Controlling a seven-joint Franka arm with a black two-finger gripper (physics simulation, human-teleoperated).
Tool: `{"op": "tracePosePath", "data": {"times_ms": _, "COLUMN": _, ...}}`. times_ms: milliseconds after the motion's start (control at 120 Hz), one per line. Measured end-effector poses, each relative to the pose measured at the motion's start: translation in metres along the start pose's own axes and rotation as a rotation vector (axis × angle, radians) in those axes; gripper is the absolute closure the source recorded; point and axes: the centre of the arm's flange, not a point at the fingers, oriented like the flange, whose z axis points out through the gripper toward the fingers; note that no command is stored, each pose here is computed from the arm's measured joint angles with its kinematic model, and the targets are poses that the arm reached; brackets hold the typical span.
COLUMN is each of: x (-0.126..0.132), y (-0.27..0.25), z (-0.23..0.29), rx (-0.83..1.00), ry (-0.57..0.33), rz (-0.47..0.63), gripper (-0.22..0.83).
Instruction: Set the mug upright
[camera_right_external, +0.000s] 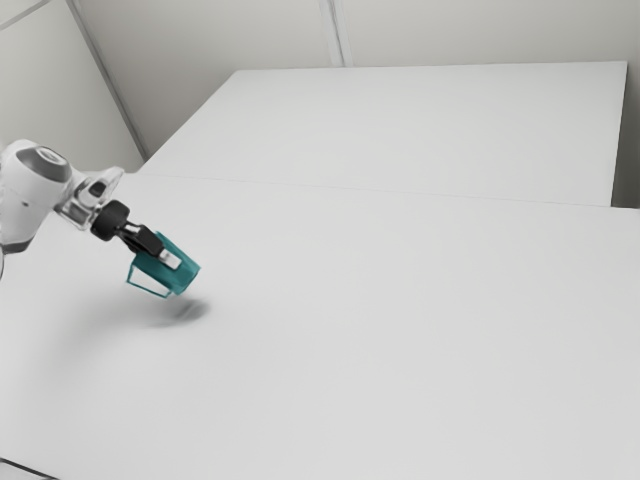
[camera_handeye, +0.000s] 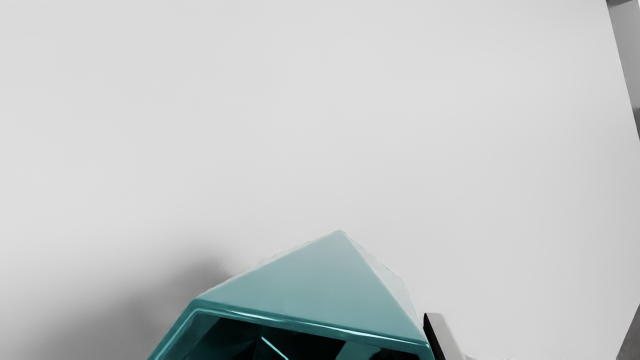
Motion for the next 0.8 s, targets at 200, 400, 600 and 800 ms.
{"op": "tracePosePath", "data": {"times_ms": 200, "x": 0.033, "y": 0.042, "z": 0.023, "rx": 0.104, "ry": -0.175, "rz": 0.052, "gripper": 0.78}}
{"op": "tracePosePath", "data": {"times_ms": 400, "x": 0.054, "y": 0.069, "z": 0.045, "rx": 0.243, "ry": -0.320, "rz": 0.079, "gripper": 0.78}}
{"op": "tracePosePath", "data": {"times_ms": 600, "x": 0.077, "y": 0.097, "z": 0.074, "rx": 0.372, "ry": -0.398, "rz": 0.122, "gripper": 0.78}}
{"op": "tracePosePath", "data": {"times_ms": 800, "x": 0.093, "y": 0.110, "z": 0.095, "rx": 0.496, "ry": -0.422, "rz": 0.155, "gripper": 0.78}}
